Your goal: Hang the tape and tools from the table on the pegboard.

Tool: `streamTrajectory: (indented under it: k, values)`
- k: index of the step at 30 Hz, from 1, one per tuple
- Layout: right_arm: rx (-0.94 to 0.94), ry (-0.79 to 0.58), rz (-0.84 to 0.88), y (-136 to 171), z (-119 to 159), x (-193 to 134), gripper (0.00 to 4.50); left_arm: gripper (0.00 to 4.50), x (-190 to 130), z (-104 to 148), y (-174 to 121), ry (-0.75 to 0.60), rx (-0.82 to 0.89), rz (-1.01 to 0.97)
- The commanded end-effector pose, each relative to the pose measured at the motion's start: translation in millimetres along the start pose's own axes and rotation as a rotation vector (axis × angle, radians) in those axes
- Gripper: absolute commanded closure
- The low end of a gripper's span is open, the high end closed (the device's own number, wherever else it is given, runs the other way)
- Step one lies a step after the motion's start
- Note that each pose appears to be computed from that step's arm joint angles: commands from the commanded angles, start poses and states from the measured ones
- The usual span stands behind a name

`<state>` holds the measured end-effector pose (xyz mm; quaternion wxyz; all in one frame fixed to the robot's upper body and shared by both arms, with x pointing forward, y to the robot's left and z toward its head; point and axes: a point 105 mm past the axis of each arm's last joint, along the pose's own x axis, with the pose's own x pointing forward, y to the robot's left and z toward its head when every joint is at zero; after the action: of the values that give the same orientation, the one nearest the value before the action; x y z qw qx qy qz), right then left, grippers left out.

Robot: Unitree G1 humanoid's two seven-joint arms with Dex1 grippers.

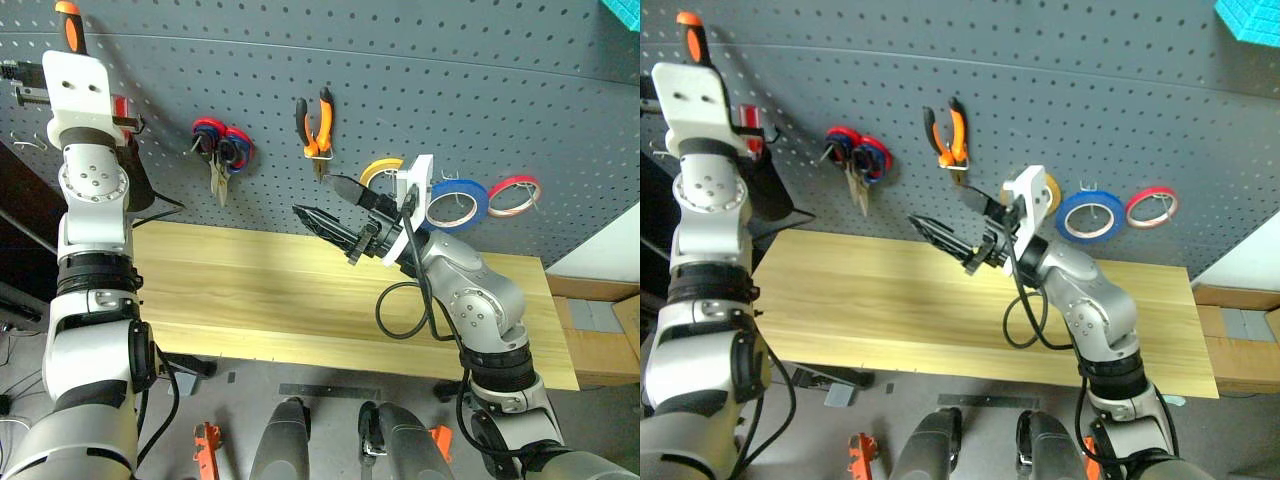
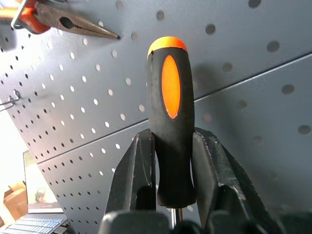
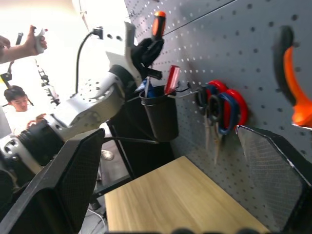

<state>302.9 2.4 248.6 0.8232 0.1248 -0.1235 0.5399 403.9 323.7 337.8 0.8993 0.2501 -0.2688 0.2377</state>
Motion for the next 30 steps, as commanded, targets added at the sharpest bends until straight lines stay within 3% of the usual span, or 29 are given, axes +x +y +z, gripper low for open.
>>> streamTrajectory:
  k: [1,12,23,30]
  values:
    - [-0.026,-0.101,0.042,12.4,27.6,6.7,0.0,3.83,8.8,23.2,16.2,-0.085,0.005,0.032]
    - [-0.035,-0.08,0.029,10.5,22.9,5.9,0.0,3.83,3.7,14.0,11.7,-0.061,-0.007,0.022]
    - [-0.047,-0.066,0.02,4.4,20.3,5.8,0.0,0.19,3.9,16.7,13.3,-0.067,-0.012,0.035]
    - [-0.064,-0.062,0.02,3.8,20.5,3.8,0.0,0.04,-0.9,16.0,10.5,-0.058,-0.051,0.026]
